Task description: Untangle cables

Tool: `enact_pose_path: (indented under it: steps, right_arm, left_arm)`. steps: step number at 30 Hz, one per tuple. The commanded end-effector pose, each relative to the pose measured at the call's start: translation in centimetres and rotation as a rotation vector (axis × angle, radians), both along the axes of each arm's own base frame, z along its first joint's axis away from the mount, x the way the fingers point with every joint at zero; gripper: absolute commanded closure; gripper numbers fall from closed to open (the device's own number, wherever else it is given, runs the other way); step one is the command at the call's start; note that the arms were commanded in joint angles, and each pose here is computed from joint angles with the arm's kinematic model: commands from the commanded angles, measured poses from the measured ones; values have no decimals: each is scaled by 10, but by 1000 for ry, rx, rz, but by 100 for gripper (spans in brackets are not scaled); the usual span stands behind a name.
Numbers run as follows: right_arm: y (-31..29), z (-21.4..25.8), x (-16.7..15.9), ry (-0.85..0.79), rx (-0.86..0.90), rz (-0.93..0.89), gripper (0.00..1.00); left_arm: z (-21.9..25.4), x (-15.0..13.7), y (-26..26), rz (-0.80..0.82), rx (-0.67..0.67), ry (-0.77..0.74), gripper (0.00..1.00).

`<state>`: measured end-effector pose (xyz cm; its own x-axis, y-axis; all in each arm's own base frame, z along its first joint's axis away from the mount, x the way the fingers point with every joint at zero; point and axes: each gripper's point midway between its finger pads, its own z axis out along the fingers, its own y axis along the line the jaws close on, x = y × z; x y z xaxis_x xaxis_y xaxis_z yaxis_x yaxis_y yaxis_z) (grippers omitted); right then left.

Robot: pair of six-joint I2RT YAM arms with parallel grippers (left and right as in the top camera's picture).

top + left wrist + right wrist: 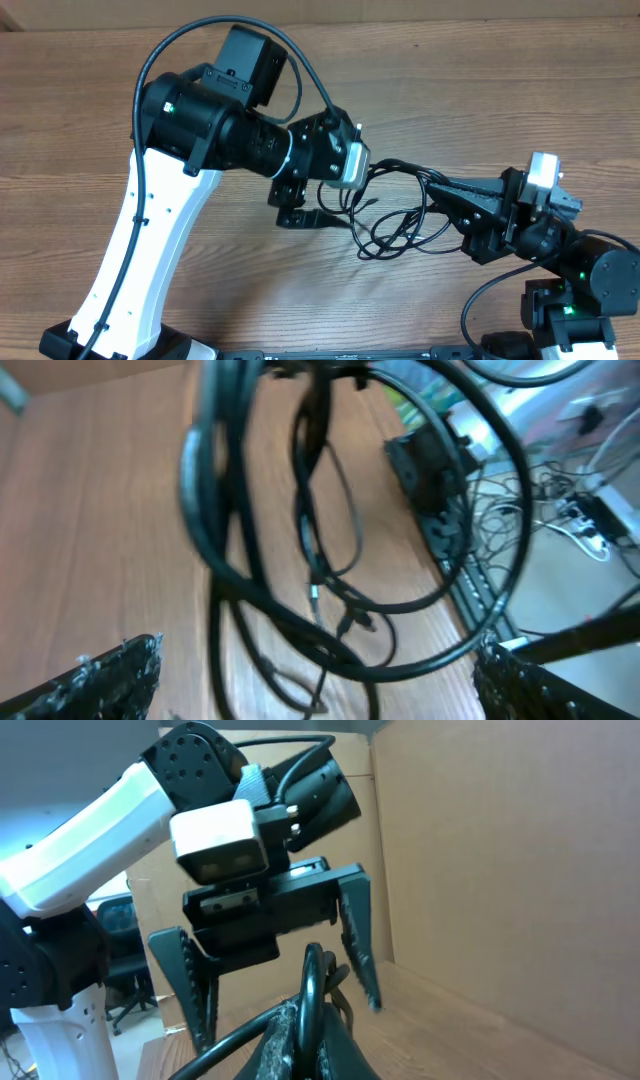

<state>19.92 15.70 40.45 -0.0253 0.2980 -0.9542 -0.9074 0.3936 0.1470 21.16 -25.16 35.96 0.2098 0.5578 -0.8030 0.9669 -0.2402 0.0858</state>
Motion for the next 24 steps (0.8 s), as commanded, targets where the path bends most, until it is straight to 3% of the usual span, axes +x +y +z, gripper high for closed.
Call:
enact_pose_path:
  steps: [1,6,16,19,20,21,22,24]
  right_arm:
    - [-2,17,-8,-48,14,0,96]
    - [-2,19,-9,-53,20,4,96]
    - [-2,19,-8,-51,22,-1,97]
    - [-3,20,-6,-50,29,-13,96]
    - [-3,20,-6,-50,30,-14,96]
    - [-4,20,-6,-50,31,-16,96]
    - [-3,20,-6,-49,31,-16,96]
    - [-3,18,-5,-35,31,-16,96]
  left_arm:
    - [9,-17,-2,-102,-53,-75,0]
    - [8,-23,-4,-132,-50,-79,3]
    - [7,-24,-4,-137,-48,-79,25]
    - [7,-25,-3,-161,-52,-104,47]
    - [7,-25,-3,-163,-52,-107,75]
    - [7,-25,-3,-164,-52,-108,87]
    - [7,-25,-3,-164,-52,-109,93]
    - [5,-24,-2,-161,-41,-113,96]
